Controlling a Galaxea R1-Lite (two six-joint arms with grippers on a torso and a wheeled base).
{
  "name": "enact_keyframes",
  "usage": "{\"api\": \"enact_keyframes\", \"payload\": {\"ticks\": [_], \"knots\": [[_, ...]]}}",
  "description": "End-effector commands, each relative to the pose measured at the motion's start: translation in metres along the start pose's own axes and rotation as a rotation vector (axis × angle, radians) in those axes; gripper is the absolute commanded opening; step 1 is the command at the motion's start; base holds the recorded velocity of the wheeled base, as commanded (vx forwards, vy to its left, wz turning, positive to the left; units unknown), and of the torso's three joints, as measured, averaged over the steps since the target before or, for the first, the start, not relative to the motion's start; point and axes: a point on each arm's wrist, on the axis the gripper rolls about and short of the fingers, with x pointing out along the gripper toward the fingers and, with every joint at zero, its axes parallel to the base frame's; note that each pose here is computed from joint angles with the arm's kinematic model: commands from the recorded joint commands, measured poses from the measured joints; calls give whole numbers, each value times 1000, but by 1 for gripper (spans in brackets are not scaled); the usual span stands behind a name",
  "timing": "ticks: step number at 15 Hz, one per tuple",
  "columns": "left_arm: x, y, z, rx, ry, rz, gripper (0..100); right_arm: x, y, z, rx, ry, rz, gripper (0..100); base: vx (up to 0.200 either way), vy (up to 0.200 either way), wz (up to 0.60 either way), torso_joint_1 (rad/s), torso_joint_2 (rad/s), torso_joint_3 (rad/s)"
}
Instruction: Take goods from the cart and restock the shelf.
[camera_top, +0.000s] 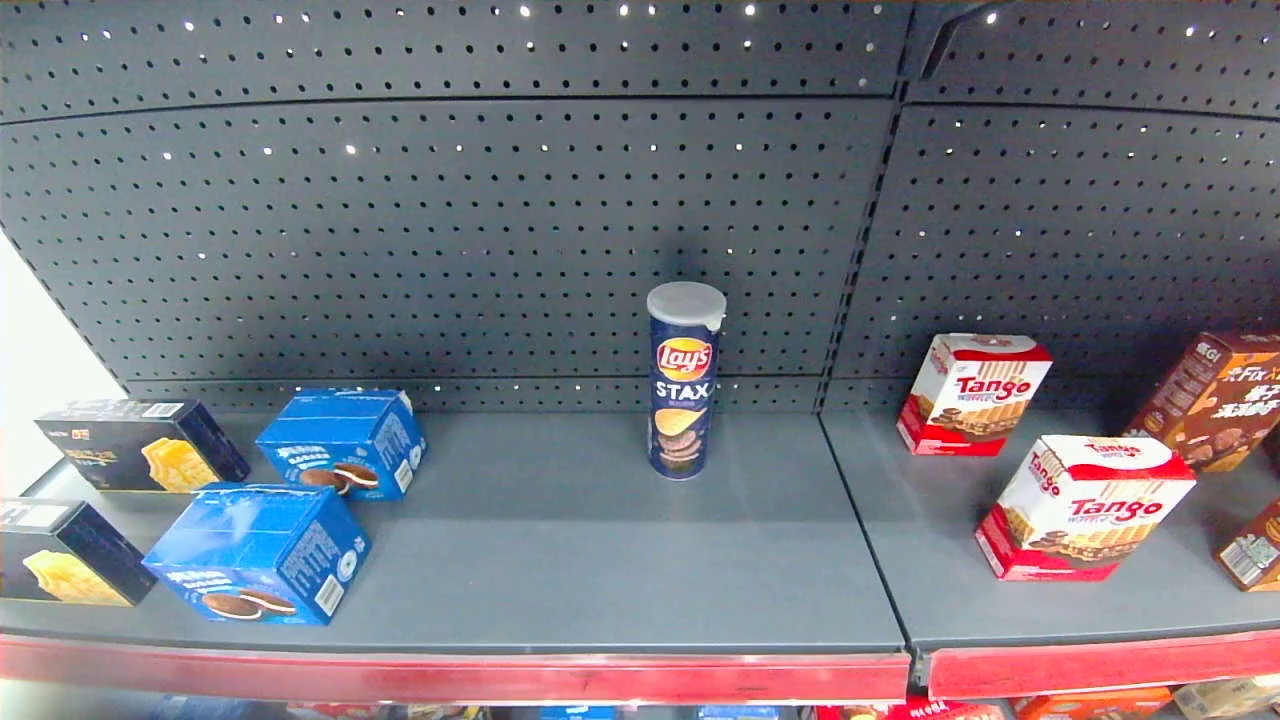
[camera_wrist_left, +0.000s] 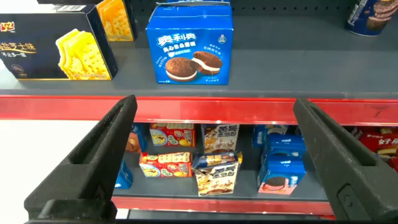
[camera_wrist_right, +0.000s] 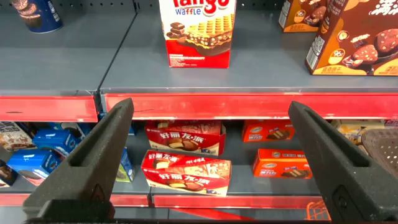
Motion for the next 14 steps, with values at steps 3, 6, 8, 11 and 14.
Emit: {"api": "enact_keyframes", "payload": {"ticks": [3, 6, 8, 11, 14], "knots": [[0, 0, 0, 0, -1, 0, 100, 0, 0, 0, 0, 0, 1, 100, 0, 0, 0, 0, 0, 0], [0, 0, 0, 0, -1, 0, 100, 0, 0, 0, -2, 0, 1, 100, 0, 0, -200, -1, 1, 1], [0, 0, 0, 0, -1, 0, 100, 0, 0, 0, 0, 0, 1, 100, 0, 0, -600, 0, 5, 5], [0, 0, 0, 0, -1, 0, 100, 0, 0, 0, -2, 0, 1, 100, 0, 0, -600, 6, 5, 2], [0, 0, 0, 0, -1, 0, 100, 0, 0, 0, -2, 0, 1, 100, 0, 0, -600, 4, 1, -1]]}}
